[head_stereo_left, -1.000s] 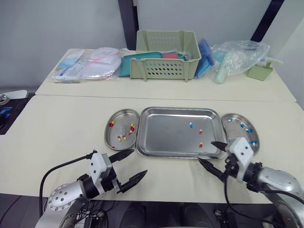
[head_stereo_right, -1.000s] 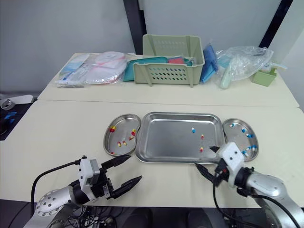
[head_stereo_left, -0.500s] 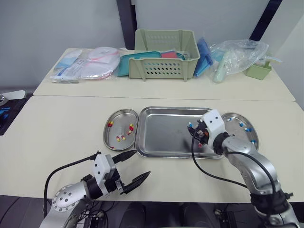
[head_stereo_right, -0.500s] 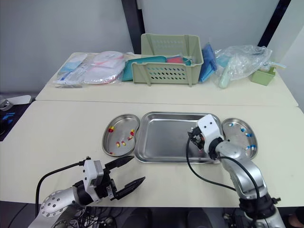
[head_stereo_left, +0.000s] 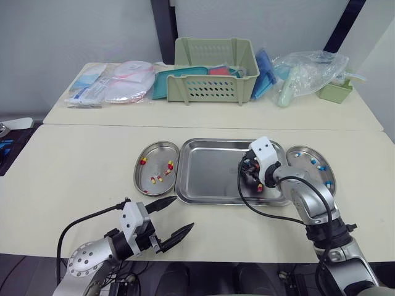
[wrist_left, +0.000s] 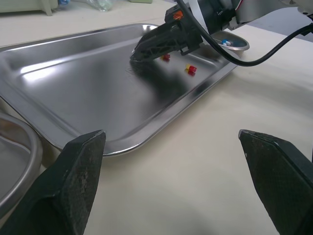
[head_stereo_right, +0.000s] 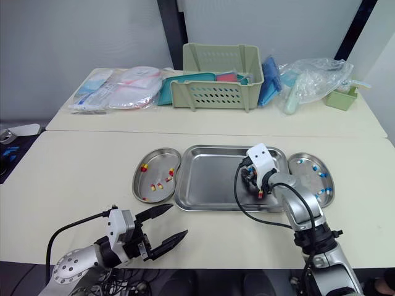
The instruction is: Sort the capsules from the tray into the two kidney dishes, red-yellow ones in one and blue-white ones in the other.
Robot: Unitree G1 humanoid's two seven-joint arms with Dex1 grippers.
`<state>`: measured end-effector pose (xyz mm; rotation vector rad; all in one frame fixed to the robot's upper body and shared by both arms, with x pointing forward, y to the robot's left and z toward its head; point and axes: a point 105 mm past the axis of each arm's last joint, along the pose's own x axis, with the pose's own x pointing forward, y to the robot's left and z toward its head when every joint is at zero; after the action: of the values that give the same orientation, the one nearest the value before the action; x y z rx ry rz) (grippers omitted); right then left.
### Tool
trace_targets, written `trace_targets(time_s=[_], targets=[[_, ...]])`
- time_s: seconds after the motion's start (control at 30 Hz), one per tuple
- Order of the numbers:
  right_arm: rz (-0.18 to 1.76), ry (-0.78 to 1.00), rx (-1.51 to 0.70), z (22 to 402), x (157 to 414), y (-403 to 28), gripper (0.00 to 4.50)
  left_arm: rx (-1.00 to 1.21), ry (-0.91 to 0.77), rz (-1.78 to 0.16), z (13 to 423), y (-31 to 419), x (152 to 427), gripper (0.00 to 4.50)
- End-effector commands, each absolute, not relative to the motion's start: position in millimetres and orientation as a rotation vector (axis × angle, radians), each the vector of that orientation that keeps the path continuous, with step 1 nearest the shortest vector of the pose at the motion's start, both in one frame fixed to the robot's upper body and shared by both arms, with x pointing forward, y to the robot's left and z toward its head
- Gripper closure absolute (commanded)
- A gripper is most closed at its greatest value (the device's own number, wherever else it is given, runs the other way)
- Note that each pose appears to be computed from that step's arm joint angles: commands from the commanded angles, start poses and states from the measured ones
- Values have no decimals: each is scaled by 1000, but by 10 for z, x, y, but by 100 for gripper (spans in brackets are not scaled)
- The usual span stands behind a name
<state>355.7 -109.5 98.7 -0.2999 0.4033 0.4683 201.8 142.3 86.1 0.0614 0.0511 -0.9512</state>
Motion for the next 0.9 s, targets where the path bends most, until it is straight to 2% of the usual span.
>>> trace_targets(time_s=[0.03, 0.13, 0.3, 0.43, 0.63, 0.9], targets=[[485, 412, -305, 981, 3538, -1073, 373, 71, 6, -970, 946, 1354, 1996, 0], [505, 387, -341, 1014, 3537, -1039, 447, 73, 0, -976, 960, 1347, 2000, 0], [542, 255, -444, 1295, 3536, -974, 447, 75, -30, -1010, 1033, 1318, 2018, 0], [549, 206, -441, 1489, 3422, -1090, 447, 61, -47, -1085, 1080, 1281, 1965, 0], [523, 208, -372, 1632, 3048, -1600, 447, 40, -111, -1249, 1191, 1195, 1861, 0], [342, 334, -338, 1554, 2657, -2412, 447, 31, -161, -1334, 1242, 1147, 1878, 0]])
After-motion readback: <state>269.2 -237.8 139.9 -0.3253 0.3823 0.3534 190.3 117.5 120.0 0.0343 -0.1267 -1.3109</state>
